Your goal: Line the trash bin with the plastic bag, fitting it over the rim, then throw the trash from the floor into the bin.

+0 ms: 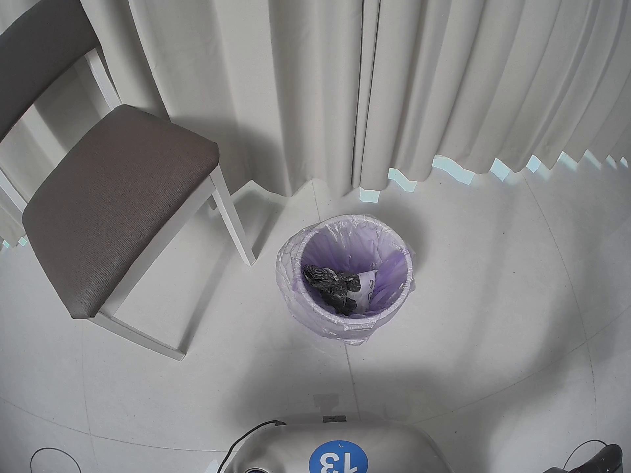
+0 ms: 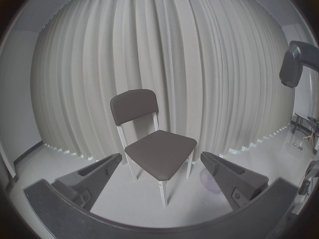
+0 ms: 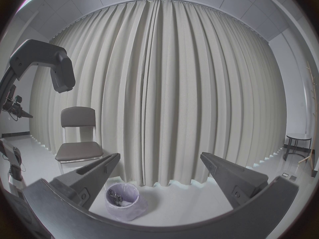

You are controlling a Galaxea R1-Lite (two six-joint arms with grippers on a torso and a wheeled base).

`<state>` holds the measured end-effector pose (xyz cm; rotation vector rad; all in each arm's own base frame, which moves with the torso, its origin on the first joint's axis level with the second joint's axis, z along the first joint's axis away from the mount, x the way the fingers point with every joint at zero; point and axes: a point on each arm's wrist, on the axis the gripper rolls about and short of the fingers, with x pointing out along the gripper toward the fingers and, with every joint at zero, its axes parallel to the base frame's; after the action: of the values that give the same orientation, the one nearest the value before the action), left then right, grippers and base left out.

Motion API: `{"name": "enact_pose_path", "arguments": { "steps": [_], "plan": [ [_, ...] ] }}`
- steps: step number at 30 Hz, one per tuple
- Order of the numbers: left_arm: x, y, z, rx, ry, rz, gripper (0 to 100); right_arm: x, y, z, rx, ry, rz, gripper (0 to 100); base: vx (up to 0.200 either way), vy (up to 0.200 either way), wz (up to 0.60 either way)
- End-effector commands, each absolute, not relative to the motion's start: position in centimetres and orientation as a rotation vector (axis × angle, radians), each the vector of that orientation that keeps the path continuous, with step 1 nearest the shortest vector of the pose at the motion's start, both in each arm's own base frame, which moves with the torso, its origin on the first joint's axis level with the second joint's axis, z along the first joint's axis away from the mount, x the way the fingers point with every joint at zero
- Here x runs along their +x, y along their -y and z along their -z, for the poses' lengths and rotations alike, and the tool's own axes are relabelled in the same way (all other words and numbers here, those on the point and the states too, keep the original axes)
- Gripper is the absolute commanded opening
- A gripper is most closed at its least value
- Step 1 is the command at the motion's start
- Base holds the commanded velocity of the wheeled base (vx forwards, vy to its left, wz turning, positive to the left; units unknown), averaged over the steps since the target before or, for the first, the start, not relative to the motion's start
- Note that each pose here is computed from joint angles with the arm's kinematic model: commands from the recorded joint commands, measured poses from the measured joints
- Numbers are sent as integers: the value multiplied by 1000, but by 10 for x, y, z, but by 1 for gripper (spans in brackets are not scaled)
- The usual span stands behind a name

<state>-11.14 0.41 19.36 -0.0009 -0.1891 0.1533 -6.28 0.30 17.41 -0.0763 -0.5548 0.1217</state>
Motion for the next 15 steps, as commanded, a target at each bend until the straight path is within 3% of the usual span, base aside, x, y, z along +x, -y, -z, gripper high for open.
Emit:
{"name": "enact_pose_path", "arguments": {
  "steps": [1,6,15],
  "plan": [
    [-98,-4,-180,-39,184,-166,100,-62,-2,-170,-87,602,-89,100,0,0,0],
    [-72,-5,-164,-90,234,-209,100,-57,0,-162,-168,707,39,100,0,0,0],
    [-36,-6,-119,-140,249,-251,100,-62,0,-168,-201,759,59,100,0,0,0]
  ]
}}
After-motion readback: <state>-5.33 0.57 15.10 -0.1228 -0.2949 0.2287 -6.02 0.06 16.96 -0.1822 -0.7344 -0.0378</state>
